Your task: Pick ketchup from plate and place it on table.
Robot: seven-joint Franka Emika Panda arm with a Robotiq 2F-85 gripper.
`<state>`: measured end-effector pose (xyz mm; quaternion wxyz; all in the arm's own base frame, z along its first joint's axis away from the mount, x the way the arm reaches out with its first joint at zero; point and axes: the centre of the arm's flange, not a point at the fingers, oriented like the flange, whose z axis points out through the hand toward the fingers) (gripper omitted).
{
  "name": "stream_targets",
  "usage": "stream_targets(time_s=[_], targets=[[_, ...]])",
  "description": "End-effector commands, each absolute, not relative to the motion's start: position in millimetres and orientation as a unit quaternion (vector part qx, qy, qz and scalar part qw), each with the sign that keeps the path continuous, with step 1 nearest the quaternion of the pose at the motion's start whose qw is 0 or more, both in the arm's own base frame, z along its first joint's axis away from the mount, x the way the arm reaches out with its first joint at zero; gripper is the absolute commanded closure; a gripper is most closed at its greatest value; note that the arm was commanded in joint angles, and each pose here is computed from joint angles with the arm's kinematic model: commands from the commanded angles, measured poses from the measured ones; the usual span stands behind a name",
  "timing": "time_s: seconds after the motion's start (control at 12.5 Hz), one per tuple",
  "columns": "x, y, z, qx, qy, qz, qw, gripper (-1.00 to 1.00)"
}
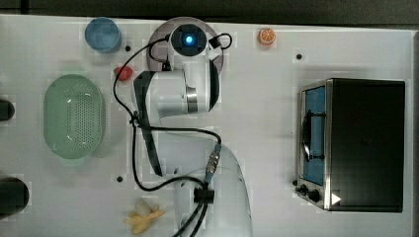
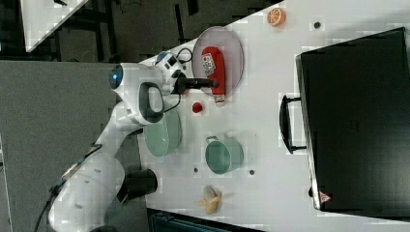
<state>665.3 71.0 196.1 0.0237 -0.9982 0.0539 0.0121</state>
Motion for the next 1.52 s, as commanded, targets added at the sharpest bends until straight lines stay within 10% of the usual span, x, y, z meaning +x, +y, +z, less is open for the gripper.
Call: stream_targets(time_s=[0.08,0.64,0.96,1.52], targets=[[681,79,199,-0.999,0.017,-0.030,0.025,-1.00],[690,82,159,-0.998,-0.002,-0.061,0.021,-1.00],[694,82,162,-0.997,-0.002,-0.068,0.021,-0.21],[723,75,252,-0.993,0.022,-0.113,0.019,-0.21]])
